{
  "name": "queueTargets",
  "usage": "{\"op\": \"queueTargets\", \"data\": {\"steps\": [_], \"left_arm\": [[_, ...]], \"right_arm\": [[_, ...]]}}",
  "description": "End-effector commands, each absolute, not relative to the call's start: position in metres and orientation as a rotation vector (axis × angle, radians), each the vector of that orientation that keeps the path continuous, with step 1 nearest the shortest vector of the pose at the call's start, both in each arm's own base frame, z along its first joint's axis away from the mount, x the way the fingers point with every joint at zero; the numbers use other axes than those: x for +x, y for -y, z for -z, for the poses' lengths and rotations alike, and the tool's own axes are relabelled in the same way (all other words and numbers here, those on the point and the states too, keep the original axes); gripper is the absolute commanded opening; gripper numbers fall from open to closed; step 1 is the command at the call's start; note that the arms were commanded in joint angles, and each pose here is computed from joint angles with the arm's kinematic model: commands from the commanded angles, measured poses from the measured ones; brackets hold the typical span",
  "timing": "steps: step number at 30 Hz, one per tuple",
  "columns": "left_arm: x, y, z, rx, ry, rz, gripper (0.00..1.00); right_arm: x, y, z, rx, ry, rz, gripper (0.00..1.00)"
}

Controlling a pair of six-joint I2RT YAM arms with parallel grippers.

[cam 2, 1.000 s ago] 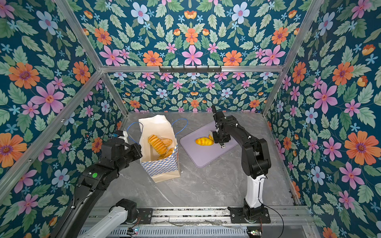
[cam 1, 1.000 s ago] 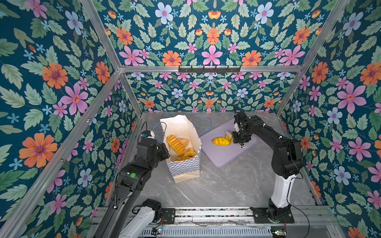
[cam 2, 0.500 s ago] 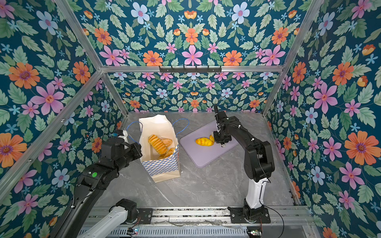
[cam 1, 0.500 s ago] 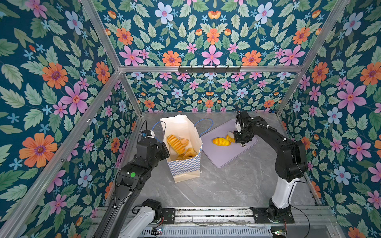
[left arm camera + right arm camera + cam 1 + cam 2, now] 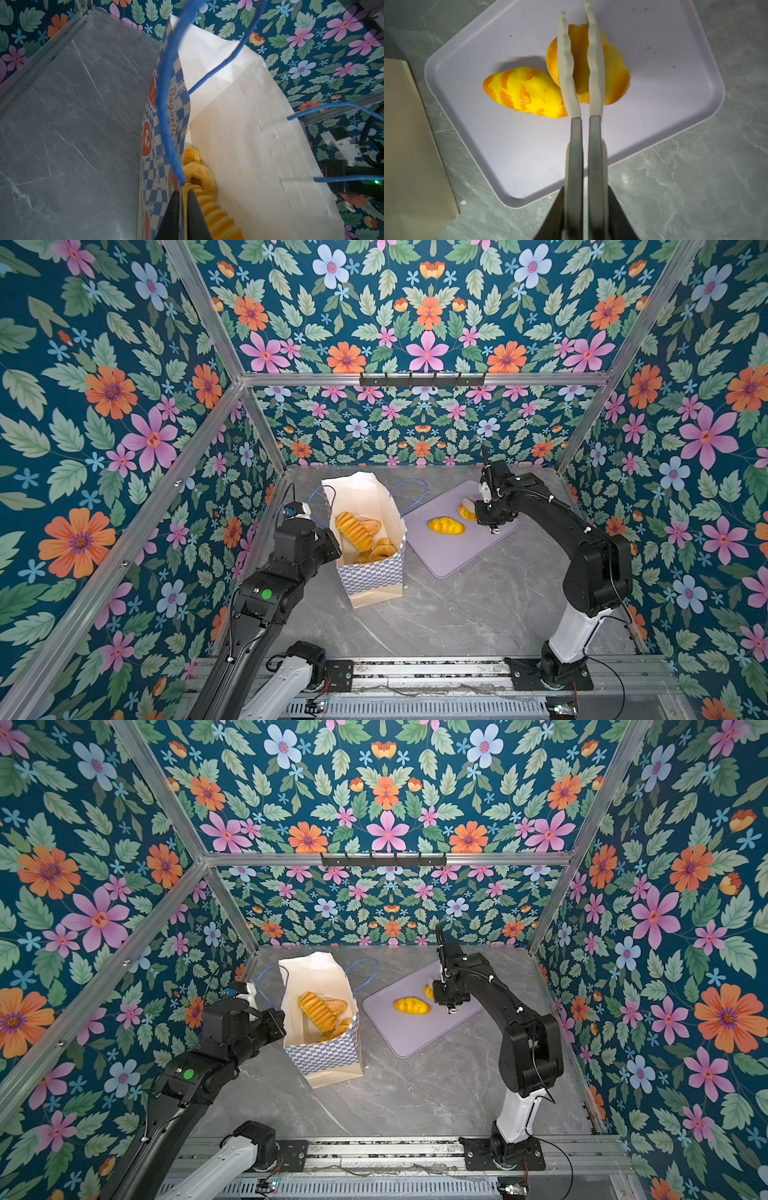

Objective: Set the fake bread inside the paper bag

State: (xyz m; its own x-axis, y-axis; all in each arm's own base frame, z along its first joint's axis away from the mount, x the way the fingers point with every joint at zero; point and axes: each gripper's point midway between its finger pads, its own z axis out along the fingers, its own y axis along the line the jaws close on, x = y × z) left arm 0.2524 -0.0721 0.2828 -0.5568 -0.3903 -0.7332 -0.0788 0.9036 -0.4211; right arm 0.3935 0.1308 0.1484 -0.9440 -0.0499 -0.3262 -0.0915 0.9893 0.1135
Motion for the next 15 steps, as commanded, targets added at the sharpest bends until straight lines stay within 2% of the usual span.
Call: {"op": "queueTargets", "data": {"steps": [1, 11, 15], "left_arm": [[0.252, 0.070, -0.287, -0.342, -2.131, 0.418, 0.12], [0.253, 0.071, -0.286, -0.337, -2.134, 0.421, 0.07], [0.252, 0.071, -0.288, -0.334, -2.134, 0.419, 0.13]], "right_arm": [[0.391, -0.132, -0.159, -0.081, -2.783, -0.212, 0.24], [0.376, -0.136, -0.211, -0.060, -2.666, -0.328, 0.24], [0.369, -0.138, -0.229, -0.057, -2.630, -0.372, 0.24]]}}
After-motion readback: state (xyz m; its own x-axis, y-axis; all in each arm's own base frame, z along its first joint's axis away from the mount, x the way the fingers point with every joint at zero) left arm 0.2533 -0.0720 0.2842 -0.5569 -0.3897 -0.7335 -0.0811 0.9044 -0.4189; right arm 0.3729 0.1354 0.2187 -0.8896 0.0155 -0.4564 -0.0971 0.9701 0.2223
